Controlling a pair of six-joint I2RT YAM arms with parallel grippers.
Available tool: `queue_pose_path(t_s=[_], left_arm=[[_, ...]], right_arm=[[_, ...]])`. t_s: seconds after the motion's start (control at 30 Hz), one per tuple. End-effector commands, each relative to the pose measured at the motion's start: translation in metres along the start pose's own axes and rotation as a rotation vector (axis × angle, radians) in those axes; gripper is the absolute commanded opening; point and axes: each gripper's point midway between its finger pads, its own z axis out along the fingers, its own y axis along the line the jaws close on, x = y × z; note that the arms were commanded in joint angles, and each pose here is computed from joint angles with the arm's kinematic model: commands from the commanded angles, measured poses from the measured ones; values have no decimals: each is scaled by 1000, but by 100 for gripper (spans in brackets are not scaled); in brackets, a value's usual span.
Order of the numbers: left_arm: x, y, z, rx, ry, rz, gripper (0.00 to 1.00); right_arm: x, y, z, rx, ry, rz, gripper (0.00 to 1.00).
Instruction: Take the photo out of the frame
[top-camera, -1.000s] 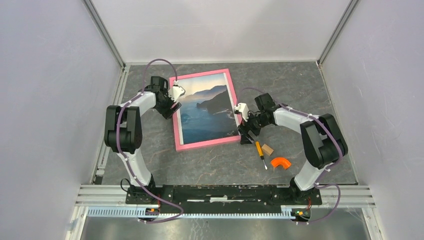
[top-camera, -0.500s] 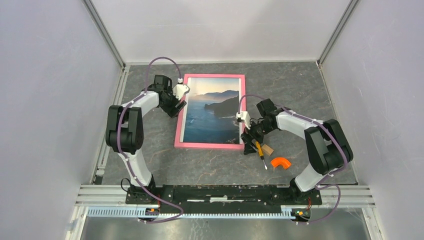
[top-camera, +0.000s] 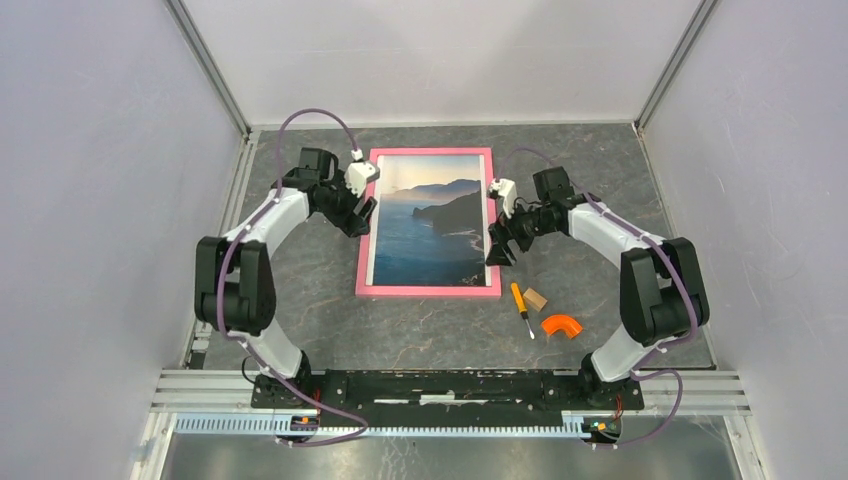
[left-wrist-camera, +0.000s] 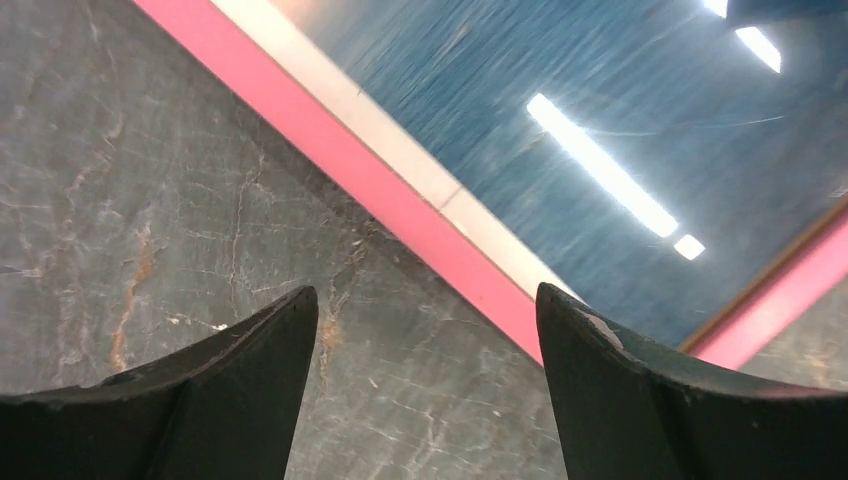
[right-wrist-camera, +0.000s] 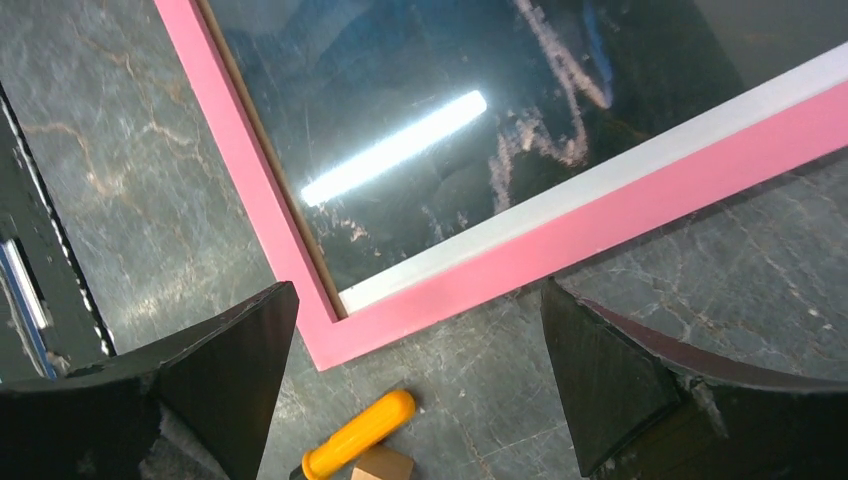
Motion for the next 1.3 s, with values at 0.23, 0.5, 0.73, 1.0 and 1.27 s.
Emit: queue_pose_path(t_s=[0.23,0.5,0.73,1.0,1.27], left_arm=[[-41,-161,-20,155,-4,425,86],[-23,-225,24,120,179,643,82],[-21,-235,50,47,230,703,81],[-17,-245,68,63,258,715,69],[-18,-251,67,96,257,690,34]], right_arm=[[-31,-49,-35,116,-256,226,98],[-27,-50,-38,113,-308,285,98],[-15,-44,-30,87,-305,311,98],[-5,-43,-19,53,-301,364,98],[1,-42,-11,29,-300,435,98]])
